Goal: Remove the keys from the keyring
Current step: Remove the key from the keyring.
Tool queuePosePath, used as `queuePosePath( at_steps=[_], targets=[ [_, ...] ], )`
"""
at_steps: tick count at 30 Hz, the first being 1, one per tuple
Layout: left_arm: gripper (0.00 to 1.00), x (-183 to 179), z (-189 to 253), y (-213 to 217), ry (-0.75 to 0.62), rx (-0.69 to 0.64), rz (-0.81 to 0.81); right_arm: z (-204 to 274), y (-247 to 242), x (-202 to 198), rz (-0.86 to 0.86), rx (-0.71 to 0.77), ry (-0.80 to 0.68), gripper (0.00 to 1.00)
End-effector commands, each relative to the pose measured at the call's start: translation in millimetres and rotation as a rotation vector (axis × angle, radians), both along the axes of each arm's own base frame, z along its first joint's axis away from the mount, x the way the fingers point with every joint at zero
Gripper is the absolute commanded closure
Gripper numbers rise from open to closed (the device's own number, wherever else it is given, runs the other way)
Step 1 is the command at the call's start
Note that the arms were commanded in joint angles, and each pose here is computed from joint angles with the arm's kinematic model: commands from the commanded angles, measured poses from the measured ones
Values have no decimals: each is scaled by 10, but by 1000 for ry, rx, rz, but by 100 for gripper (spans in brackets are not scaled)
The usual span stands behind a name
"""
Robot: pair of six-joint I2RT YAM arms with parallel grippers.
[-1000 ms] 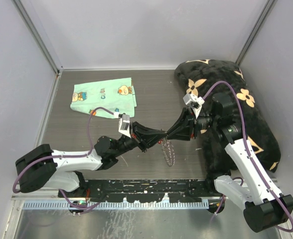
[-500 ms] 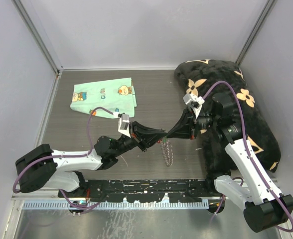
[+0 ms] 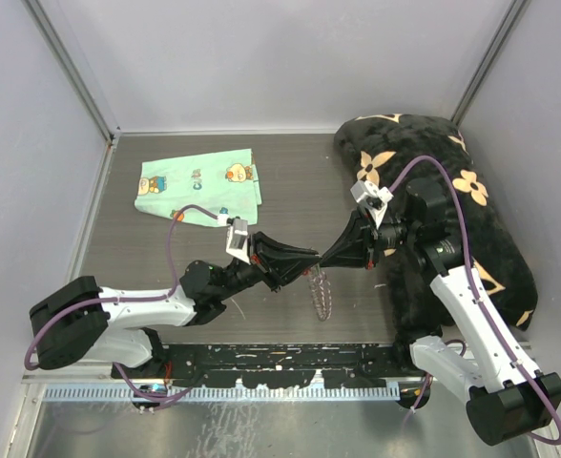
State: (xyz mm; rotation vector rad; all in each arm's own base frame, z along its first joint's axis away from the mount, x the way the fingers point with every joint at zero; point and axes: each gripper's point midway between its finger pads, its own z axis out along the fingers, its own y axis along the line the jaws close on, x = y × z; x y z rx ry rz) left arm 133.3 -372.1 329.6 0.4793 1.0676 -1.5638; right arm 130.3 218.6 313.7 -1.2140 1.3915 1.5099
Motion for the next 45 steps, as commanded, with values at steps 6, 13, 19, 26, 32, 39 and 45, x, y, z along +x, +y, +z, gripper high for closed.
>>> queuePosePath(
  at_steps=[6, 13, 19, 26, 32, 39, 45],
  targets=[
    [72, -187, 483, 201, -66, -110, -43, 65, 5, -41, 38, 26, -76, 99],
    [67, -198, 475, 253, -64, -57, -26, 49, 6, -43, 41, 26, -75, 99],
    [60, -210, 455, 320, -99, 19, 5, 46, 6, -26, 34, 26, -86, 99],
    [45, -316, 324, 476, -181, 351, 13, 30, -23, 52, -12, 6, -142, 99],
    [39, -347, 371, 648, -223, 461, 35, -4, -108, 264, -92, -192, -346, 99],
    [32, -349, 396, 615, -273, 537, 12, -23, -201, 365, -48, -425, -500, 99],
    [27, -299, 401, 476, -318, 506, -8, -53, -199, 320, 0, -542, -558, 99]
  ],
)
